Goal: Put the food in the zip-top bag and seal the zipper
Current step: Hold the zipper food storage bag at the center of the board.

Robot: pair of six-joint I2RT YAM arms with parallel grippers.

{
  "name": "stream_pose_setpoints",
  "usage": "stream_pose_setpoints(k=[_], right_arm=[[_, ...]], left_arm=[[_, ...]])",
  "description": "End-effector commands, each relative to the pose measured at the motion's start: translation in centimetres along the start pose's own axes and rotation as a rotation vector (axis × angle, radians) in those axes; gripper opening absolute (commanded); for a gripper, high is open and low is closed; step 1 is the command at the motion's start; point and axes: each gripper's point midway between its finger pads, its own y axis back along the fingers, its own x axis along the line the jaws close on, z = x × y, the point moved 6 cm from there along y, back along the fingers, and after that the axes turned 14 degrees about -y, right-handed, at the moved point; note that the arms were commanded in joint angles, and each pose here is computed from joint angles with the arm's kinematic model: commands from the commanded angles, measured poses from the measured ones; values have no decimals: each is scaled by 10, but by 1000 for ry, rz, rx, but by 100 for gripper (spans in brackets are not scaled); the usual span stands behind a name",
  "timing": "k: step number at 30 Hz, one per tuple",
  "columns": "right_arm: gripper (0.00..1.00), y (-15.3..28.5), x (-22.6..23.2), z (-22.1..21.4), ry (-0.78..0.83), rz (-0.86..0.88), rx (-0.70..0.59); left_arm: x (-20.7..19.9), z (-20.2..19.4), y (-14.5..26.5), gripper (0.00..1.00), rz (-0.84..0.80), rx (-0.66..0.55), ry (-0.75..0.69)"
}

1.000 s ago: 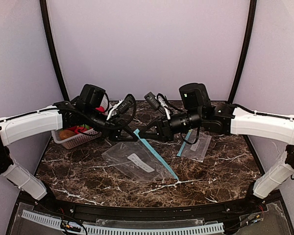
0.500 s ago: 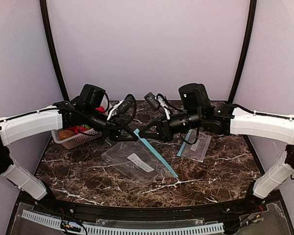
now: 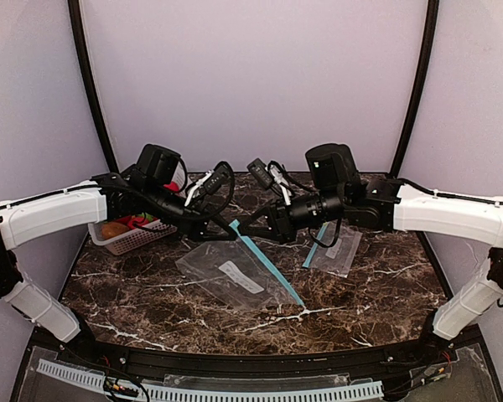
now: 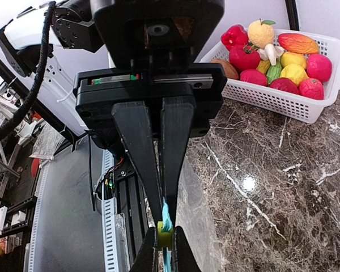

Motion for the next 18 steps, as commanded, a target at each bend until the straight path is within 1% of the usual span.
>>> stream_pose_setpoints(k=[1,18], right_arm=[[0,-2,-2,-6,5,-12,10],[0,-6,-9,-10,-4,-36,25]], left_arm=[[-4,11,3,1,4,-10,-34],[-4,12,8,1,59,12,-61]])
